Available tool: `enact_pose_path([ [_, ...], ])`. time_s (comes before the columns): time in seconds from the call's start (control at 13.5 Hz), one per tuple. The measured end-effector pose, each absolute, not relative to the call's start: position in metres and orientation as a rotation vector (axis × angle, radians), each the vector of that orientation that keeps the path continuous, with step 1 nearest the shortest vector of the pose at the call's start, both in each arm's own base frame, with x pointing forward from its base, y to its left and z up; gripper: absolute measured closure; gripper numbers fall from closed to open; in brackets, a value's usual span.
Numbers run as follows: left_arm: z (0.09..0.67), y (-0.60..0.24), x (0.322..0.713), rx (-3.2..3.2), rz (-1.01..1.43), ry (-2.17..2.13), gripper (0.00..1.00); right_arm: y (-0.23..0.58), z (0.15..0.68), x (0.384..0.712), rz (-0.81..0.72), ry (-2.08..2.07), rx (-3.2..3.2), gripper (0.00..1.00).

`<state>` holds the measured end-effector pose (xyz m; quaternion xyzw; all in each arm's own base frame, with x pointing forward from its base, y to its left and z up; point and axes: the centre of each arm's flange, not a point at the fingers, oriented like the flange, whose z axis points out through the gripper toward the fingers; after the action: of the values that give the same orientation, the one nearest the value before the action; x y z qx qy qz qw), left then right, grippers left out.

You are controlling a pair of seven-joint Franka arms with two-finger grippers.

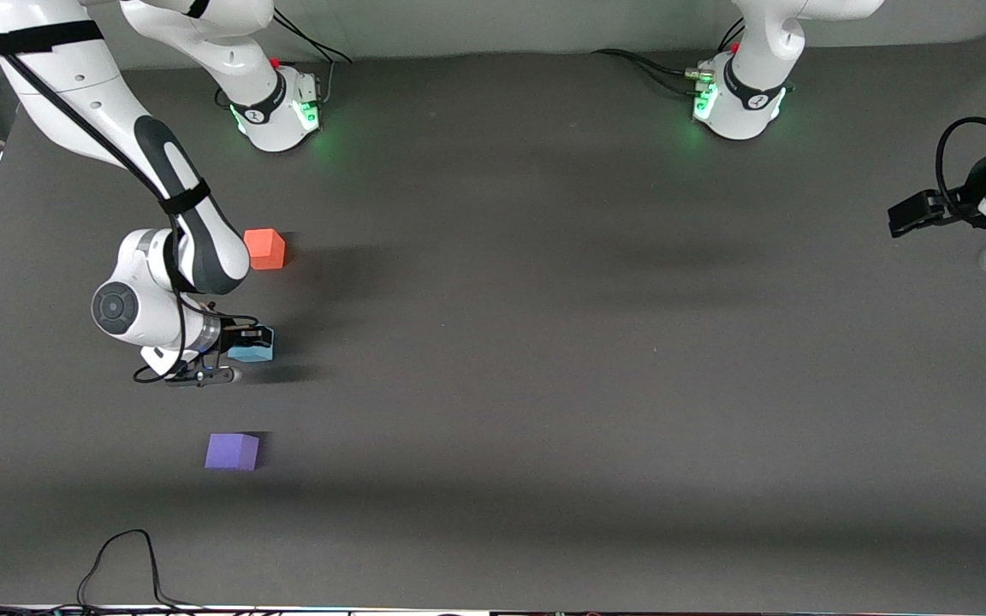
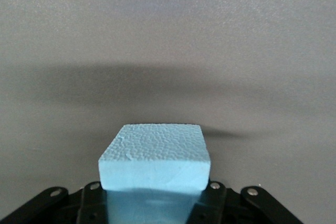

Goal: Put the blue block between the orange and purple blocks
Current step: 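Lower the blue cube between the orange and purple cubes, open the right gripper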

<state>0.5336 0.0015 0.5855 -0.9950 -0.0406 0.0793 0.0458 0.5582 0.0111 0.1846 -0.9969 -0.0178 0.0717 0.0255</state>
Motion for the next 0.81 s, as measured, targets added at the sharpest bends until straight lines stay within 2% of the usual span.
enact_pose_path([
  [0.15, 0.585, -0.004, 0.532, -3.036, 0.262, -0.109, 0.00, 0.011, 0.184, 0.557, 0.224, -0.054, -3.082, 0.30],
  [0.37, 0.584, -0.008, 0.532, -3.035, 0.263, -0.097, 0.00, 0.010, 0.192, 0.559, 0.213, -0.052, -3.083, 0.00],
  [0.59, 0.584, -0.008, 0.532, -3.036, 0.263, -0.088, 0.00, 0.007, 0.251, 0.568, 0.172, -0.049, -3.078, 0.00],
  [0.81, 0.586, -0.007, 0.533, -3.041, 0.244, -0.066, 0.00, -0.004, 0.350, 0.567, 0.087, -0.032, -3.068, 0.00],
])
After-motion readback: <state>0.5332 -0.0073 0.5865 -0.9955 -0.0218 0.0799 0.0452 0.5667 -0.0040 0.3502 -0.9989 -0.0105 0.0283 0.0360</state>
